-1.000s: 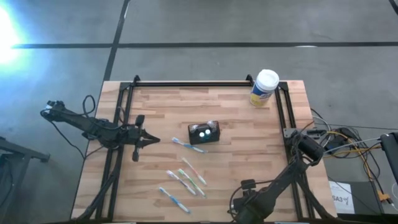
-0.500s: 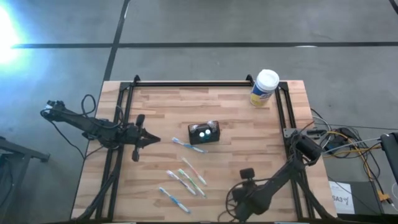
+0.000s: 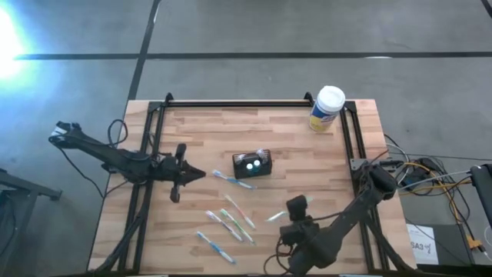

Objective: Pick & Place toothbrushing station
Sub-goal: Put the bottom green toothbrush into the black wire organizer

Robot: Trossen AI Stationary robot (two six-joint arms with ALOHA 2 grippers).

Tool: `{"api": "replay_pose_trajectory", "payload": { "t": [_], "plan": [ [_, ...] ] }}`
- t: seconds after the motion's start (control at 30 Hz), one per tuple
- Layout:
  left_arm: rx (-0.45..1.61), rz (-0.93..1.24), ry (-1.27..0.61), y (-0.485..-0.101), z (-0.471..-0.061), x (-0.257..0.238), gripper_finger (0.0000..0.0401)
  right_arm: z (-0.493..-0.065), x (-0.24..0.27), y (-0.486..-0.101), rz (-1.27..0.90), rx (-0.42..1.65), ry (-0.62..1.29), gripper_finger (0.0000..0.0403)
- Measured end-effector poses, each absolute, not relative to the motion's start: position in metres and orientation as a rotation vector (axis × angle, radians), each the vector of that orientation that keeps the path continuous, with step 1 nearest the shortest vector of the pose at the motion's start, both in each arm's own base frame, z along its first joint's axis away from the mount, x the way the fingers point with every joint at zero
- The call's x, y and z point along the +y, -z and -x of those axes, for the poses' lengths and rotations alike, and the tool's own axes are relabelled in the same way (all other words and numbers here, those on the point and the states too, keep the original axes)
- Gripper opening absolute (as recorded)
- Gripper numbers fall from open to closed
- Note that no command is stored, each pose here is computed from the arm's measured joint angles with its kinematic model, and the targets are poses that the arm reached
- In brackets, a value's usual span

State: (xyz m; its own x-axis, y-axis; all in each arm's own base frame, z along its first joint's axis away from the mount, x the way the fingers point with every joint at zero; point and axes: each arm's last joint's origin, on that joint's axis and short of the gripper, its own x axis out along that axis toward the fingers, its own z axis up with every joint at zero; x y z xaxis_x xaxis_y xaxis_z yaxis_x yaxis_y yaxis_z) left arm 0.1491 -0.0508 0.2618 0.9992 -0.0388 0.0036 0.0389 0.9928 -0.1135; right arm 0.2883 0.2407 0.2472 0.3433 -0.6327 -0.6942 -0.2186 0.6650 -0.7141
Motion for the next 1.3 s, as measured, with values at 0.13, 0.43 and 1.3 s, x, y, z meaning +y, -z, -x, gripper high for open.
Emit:
{"api": "replay_pose_trajectory", "payload": {
  "t": [0.13,0.43,1.3],
  "plan": [
    [0.003,0.151,0.07,-0.264,-0.161,-0.056,0.0026,-0.305,0.234,-0.274,1.005,1.117,0.303,0.0014],
    [0.052,0.196,0.231,-0.28,-0.186,-0.071,0.0057,-0.333,0.208,-0.302,1.302,1.022,0.396,0.0013],
    [0.245,0.2,0.079,-0.319,-0.238,-0.068,0.0259,-0.379,0.188,-0.312,1.658,0.995,0.531,0.0013]
  ]
}}
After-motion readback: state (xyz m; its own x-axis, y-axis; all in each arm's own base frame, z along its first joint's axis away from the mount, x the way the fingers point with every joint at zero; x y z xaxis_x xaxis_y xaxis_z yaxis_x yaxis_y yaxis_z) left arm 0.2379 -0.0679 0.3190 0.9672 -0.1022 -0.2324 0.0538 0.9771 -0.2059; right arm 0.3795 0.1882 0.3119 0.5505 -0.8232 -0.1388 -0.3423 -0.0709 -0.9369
